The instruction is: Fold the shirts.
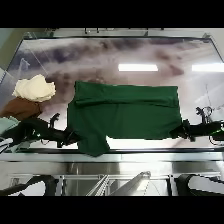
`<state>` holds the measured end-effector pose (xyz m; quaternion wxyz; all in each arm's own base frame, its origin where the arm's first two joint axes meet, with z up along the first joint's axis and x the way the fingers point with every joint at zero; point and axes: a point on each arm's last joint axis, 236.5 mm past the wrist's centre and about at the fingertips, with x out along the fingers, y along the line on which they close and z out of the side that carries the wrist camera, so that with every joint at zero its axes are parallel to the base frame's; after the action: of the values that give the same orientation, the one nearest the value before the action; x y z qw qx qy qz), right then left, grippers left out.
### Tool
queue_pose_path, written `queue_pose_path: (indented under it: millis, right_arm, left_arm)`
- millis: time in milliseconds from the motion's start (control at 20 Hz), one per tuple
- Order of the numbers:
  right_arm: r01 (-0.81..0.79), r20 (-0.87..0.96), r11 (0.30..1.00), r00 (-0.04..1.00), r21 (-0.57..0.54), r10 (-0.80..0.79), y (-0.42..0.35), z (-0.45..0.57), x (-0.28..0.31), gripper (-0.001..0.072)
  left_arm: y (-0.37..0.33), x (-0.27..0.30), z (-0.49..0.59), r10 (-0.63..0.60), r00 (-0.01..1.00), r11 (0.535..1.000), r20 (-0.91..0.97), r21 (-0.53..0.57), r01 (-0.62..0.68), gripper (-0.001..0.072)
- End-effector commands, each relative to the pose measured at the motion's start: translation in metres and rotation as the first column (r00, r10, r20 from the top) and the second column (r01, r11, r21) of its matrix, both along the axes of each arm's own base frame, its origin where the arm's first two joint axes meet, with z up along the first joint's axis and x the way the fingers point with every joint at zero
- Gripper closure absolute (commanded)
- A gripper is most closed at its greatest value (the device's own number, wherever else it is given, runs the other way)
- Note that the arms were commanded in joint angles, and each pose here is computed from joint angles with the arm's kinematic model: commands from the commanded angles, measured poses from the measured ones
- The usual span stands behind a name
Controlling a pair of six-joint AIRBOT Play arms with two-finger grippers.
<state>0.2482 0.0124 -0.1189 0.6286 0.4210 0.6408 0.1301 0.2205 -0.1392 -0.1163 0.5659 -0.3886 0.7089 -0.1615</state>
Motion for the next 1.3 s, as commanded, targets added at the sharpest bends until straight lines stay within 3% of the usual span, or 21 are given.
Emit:
queue_pose_path:
  millis: [0,250,400,600,800,1250]
  right_arm:
    - [-0.036,-0.024,0.996,0.999,0.078,0.038,0.006,0.020,-0.010,0.0693]
    - [0.066,-0.007,0.995,0.998,0.077,-0.066,-0.028,0.042,-0.008,0.0693]
    - [0.094,0.001,0.991,0.996,0.091,-0.095,-0.031,0.045,-0.006,0.0693]
    - [0.146,0.057,0.978,0.986,0.147,-0.155,-0.028,0.058,0.014,0.0693]
    - [0.244,0.187,0.954,0.943,0.174,-0.276,-0.044,0.079,0.059,0.0693]
    - [0.330,0.400,0.943,0.859,0.047,-0.320,-0.063,0.044,0.152,0.0692]
  left_arm:
    - [-0.017,0.013,0.035,-0.092,0.994,0.993,0.060,-0.065,0.096,0.0690]
    - [0.043,0.015,0.068,-0.016,0.991,0.999,0.133,0.036,0.012,0.0690]
    - [0.059,0.010,0.074,0.063,0.986,0.997,0.157,0.034,-0.069,0.0690]
    - [0.057,0.013,0.080,0.049,0.984,0.998,0.169,0.022,-0.054,0.0690]
    - [0.054,0.057,0.097,-0.013,0.980,0.999,0.197,0.035,0.006,0.0689]
    - [0.050,0.206,0.083,-0.062,0.971,0.997,0.231,0.057,0.051,0.0689]
